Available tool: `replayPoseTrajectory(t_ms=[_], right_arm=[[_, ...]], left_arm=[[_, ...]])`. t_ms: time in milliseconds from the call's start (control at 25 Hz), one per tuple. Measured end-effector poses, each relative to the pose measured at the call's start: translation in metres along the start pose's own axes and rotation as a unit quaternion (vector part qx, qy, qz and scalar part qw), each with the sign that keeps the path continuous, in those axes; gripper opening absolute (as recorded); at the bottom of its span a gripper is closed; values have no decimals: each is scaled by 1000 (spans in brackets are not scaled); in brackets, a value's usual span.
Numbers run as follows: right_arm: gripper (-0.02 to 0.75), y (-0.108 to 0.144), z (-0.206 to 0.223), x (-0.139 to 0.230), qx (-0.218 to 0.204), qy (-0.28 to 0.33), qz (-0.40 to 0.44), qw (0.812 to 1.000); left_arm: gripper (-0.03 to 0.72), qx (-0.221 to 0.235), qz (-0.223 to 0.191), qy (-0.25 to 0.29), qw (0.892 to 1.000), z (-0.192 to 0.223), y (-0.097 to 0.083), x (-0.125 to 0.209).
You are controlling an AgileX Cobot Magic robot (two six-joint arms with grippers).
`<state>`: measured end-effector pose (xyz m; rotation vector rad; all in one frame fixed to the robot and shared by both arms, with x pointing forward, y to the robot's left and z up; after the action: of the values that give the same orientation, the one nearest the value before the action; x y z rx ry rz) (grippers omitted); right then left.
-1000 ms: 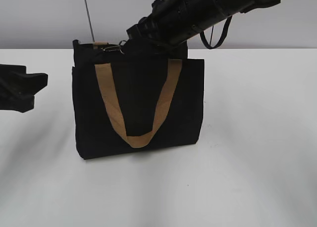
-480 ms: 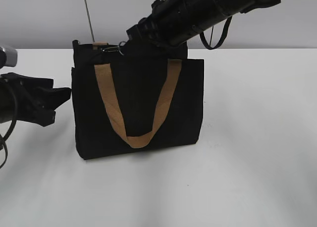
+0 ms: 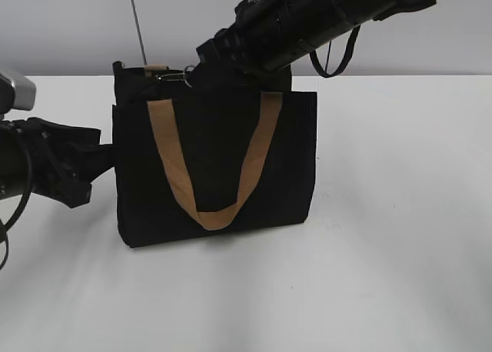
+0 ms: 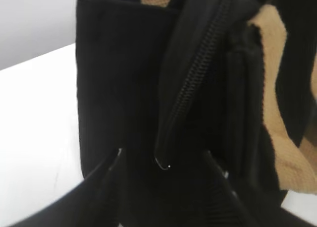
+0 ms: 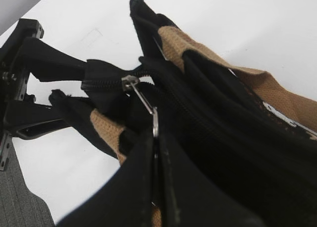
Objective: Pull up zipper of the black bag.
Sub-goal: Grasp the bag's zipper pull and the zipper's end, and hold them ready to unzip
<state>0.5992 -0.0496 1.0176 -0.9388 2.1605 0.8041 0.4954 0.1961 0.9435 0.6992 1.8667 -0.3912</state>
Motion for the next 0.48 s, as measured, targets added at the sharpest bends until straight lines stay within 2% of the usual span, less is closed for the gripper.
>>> replayPoseTrajectory(t_ms=[280, 480], right_arm=[[-1, 1, 0, 1, -5, 3, 0, 1000], [-1, 2, 0, 1, -9, 6, -1, 1000]], left_arm=[[354, 9, -2, -4, 1000, 14, 5, -3], [261, 11, -3, -13, 1000, 20, 8, -8]])
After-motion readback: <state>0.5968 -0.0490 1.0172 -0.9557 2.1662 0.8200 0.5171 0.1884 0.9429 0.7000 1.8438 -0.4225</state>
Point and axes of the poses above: a point on each arm's last joint axis where the gripper is mounted, z pointing out along that axis toward the gripper, y along the wrist's bending axis when the last joint is at zero, x = y × z, the point moved 3 cm from there along z, pointing out along that axis toward the gripper, and after that the axes turned 5 degrees about -z, right-handed, at the moved point
